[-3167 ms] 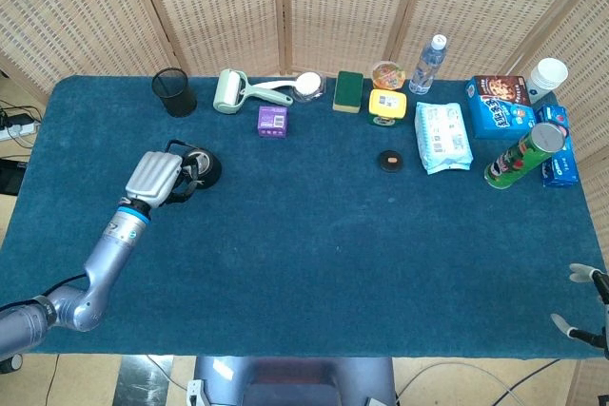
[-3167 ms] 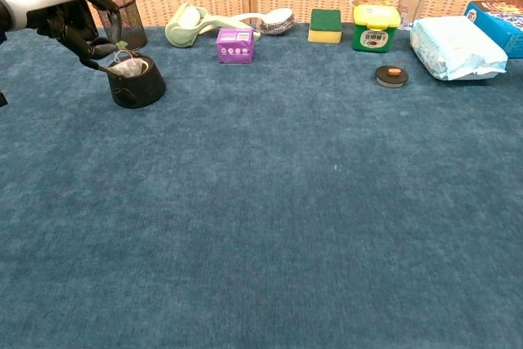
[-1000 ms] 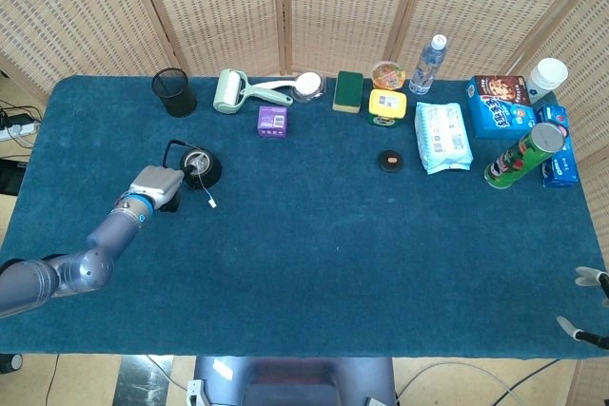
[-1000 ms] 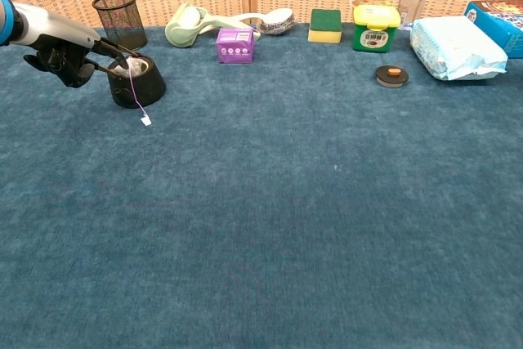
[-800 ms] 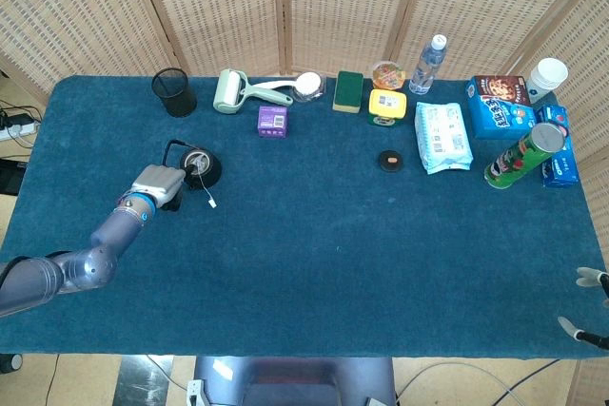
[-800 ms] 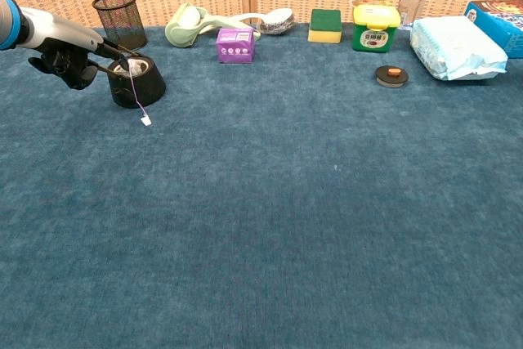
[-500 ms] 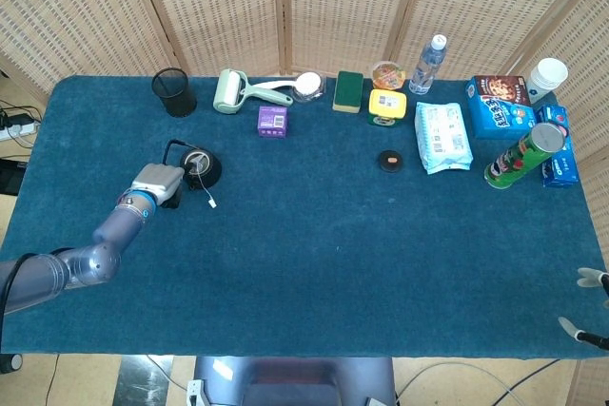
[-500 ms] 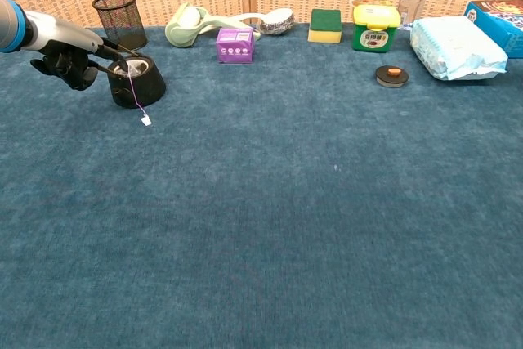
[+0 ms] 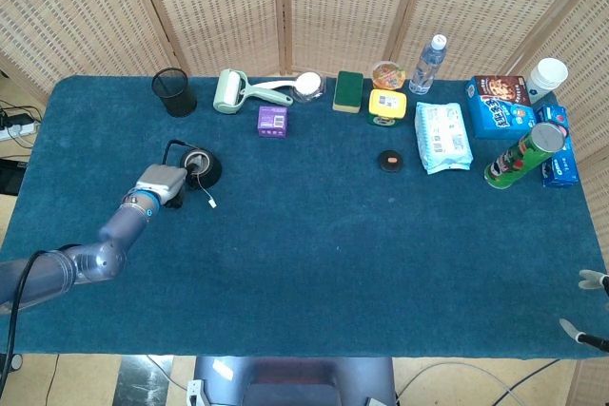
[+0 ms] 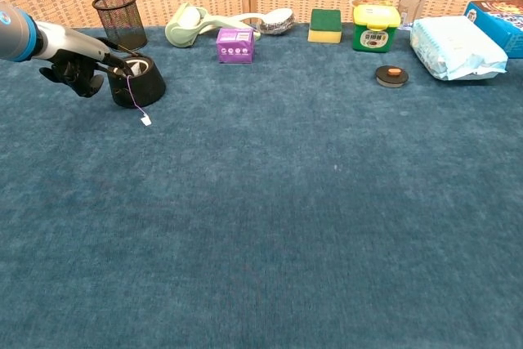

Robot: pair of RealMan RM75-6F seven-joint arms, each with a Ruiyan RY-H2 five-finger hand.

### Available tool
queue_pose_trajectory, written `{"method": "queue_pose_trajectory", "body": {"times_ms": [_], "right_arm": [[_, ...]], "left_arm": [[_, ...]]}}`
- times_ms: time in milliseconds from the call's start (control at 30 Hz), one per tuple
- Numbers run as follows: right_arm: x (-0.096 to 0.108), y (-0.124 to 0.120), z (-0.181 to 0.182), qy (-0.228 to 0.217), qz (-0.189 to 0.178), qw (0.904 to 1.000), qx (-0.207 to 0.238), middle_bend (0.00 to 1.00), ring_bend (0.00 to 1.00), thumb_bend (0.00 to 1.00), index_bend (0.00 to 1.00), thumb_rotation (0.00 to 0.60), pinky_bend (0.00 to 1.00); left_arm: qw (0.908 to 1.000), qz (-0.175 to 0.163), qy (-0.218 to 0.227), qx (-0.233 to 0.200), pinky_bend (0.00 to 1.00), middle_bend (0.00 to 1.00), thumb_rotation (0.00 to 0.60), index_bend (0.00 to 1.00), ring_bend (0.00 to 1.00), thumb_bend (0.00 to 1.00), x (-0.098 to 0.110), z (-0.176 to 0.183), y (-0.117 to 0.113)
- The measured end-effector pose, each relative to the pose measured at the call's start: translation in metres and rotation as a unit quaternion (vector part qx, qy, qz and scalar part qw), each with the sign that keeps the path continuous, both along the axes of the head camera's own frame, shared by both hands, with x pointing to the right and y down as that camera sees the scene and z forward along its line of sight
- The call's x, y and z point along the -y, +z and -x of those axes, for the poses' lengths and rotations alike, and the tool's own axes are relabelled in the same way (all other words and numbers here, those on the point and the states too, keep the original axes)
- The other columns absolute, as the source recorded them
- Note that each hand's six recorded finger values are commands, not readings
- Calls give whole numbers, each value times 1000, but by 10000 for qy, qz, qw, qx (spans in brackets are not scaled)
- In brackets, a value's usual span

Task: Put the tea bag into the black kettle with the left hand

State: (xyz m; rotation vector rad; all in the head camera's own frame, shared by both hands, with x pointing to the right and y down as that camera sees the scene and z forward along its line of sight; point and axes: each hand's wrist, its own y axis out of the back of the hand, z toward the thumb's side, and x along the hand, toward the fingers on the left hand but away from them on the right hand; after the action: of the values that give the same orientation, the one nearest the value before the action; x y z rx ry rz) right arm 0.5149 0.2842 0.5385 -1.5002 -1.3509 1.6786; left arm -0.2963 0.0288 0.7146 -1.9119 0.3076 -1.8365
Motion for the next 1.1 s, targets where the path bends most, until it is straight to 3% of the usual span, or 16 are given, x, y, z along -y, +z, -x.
{"method": "queue_pose_trajectory", "body": {"times_ms": [467,1100], "right_arm": [[1,0,0,-28,-11,10000,11,375,308,99,262,600,427],[4,-1,4,-106,-28,9999,26,375,308,100,262,600,427]], "left_arm": [[9992,-259,7,-299,917,1000,600,0,1000,975,2,-4,-27],[9973,-572,-296,-356,916,1000,600,0,1000,928,-2,22,-40]]}}
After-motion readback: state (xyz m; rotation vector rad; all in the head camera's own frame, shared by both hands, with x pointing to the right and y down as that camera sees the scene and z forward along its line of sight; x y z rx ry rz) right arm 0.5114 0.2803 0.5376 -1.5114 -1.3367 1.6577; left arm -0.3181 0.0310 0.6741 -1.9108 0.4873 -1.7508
